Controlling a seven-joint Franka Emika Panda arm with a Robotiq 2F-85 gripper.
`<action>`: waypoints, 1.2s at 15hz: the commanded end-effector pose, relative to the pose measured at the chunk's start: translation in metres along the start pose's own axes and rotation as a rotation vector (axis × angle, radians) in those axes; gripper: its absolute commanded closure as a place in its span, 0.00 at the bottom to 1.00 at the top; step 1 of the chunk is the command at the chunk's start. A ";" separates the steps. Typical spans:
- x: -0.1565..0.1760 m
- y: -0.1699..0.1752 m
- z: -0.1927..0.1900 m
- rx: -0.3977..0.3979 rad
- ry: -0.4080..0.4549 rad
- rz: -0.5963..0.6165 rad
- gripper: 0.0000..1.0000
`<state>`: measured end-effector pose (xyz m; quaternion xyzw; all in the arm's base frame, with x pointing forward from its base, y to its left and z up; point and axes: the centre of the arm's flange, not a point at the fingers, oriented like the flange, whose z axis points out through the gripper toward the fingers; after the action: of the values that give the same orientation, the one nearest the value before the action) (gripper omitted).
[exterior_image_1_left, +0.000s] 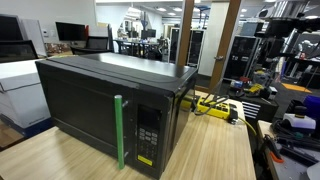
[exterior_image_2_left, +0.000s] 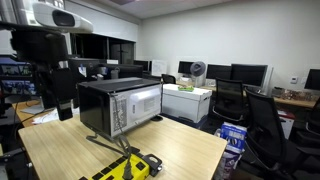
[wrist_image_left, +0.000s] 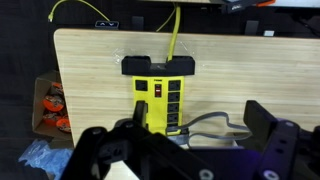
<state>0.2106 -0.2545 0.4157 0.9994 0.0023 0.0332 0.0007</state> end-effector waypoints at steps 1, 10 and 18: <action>-0.009 -0.030 -0.020 0.061 0.092 -0.030 0.00; 0.056 -0.122 -0.027 0.010 0.045 -0.216 0.00; 0.112 -0.194 -0.040 -0.036 0.175 0.102 0.00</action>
<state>0.2970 -0.0814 0.4695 0.9941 -0.0059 0.1076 0.0143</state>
